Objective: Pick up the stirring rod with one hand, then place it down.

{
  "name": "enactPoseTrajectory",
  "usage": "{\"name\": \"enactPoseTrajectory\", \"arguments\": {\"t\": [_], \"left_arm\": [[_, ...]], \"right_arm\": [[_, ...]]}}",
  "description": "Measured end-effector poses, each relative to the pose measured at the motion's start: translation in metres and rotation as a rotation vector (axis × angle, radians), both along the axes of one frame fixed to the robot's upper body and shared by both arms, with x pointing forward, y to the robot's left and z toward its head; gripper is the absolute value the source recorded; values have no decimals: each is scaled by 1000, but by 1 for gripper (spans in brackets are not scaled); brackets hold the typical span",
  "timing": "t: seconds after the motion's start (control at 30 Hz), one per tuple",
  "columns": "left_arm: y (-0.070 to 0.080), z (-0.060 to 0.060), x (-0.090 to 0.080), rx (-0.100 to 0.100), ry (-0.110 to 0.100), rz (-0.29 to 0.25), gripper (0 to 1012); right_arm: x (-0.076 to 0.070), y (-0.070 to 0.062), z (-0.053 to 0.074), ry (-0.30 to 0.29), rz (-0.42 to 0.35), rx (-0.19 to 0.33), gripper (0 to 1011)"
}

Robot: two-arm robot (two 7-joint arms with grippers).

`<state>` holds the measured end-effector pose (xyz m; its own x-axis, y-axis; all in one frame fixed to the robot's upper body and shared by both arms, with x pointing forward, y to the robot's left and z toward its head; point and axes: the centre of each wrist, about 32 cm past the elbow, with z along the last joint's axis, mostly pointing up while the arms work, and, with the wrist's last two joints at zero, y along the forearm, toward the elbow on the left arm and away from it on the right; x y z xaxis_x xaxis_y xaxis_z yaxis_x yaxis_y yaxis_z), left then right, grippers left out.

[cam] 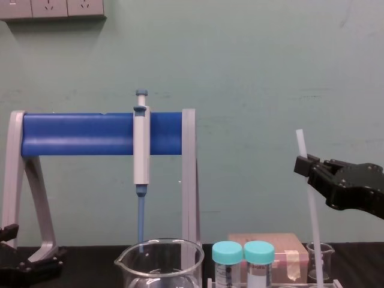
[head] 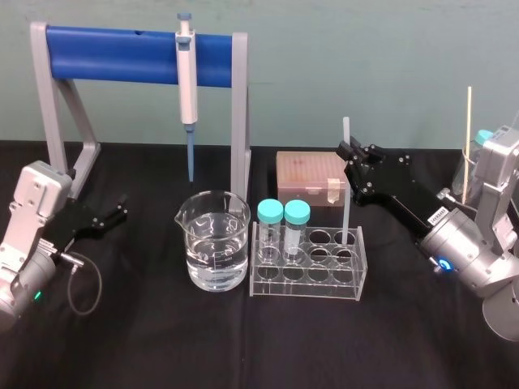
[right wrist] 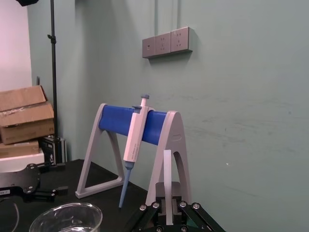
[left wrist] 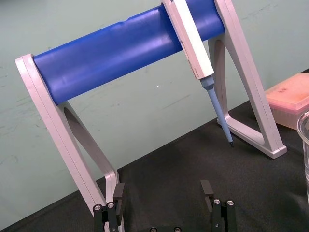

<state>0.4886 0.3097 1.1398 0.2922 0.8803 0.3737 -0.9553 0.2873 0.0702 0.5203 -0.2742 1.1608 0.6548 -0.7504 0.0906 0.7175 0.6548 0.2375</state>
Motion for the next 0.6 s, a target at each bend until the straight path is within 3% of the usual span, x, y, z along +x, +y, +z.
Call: {"name": "enactPoseTrajectory", "arguments": {"t": [0.6], "left_arm": [[0, 0, 0, 0, 0, 0, 1000]], "right_arm": [[2, 0, -14, 26, -9, -35, 68]]}}
